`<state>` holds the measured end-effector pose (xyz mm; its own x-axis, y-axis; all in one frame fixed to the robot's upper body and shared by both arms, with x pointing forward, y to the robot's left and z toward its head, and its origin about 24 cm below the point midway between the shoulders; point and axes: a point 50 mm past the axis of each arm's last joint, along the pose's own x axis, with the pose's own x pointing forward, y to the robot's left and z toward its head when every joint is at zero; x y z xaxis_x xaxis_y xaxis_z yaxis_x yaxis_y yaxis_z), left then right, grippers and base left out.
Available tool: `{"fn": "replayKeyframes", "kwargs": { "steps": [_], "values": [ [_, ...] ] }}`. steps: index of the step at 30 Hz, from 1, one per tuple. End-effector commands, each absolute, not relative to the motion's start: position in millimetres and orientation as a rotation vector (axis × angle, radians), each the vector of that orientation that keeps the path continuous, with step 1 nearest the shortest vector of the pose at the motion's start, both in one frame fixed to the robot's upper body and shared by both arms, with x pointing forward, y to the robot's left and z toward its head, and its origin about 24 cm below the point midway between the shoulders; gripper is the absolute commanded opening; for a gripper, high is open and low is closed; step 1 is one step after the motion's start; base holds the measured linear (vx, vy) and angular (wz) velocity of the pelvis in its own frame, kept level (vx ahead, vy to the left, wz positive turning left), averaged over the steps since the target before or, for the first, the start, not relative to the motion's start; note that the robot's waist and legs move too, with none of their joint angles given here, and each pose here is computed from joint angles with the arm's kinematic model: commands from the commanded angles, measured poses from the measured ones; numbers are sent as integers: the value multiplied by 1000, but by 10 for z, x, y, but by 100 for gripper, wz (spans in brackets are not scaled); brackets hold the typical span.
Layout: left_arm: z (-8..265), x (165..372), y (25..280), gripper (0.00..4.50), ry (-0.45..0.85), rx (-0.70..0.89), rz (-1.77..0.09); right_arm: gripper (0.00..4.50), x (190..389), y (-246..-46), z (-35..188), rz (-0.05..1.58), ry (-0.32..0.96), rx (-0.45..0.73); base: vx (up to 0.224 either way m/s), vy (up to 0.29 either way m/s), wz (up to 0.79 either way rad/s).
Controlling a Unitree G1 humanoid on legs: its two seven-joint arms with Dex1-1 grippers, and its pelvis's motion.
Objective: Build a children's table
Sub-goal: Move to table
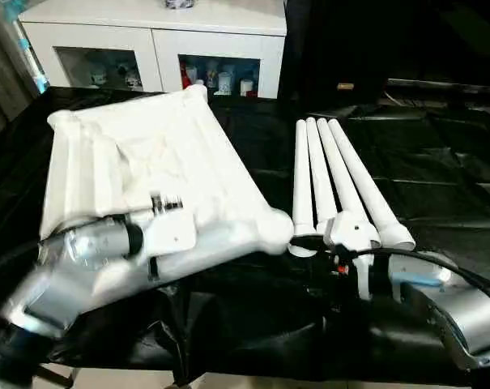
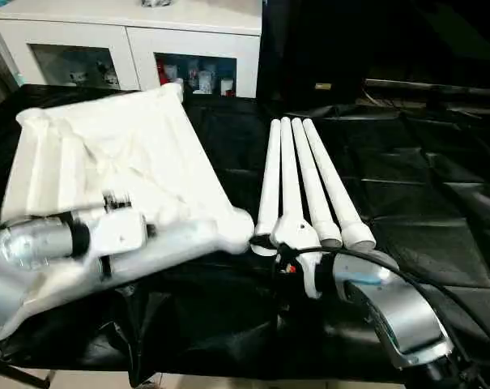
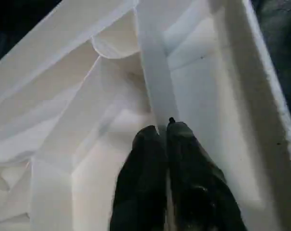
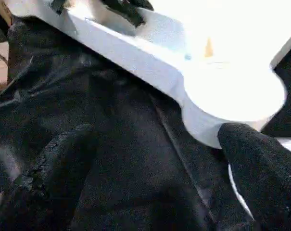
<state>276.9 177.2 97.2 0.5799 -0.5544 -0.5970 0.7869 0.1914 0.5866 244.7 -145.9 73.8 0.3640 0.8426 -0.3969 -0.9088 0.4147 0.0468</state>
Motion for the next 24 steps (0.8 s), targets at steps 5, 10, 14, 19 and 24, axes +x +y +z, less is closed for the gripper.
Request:
{"fn": "replayKeyframes", "kwargs": {
  "steps": [5, 10, 14, 19, 24],
  "values": [
    [1022, 2732, 1883, 97, 264, 972, -909, 450, 2452, -1493, 798, 1132, 371, -205, 0, 0, 0],
    [1082, 2747, 1999, 139, 261, 933, -839, 450, 2463, -1498, 811, 1138, 373, -211, 0, 0, 0],
    [1198, 2732, 2029, 180, 225, 740, -785, 450, 2488, -1520, 827, 1128, 368, -215, 0, 0, 0],
    [1104, 2515, 1867, 186, 297, 583, -971, 450, 2485, -1529, 825, 1133, 373, -215, 0, 0, 0],
    [919, 2261, 1692, 186, 421, 517, -1154, 450, 2492, -1535, 823, 1137, 379, -221, 0, 0, 0]
  ]
}}
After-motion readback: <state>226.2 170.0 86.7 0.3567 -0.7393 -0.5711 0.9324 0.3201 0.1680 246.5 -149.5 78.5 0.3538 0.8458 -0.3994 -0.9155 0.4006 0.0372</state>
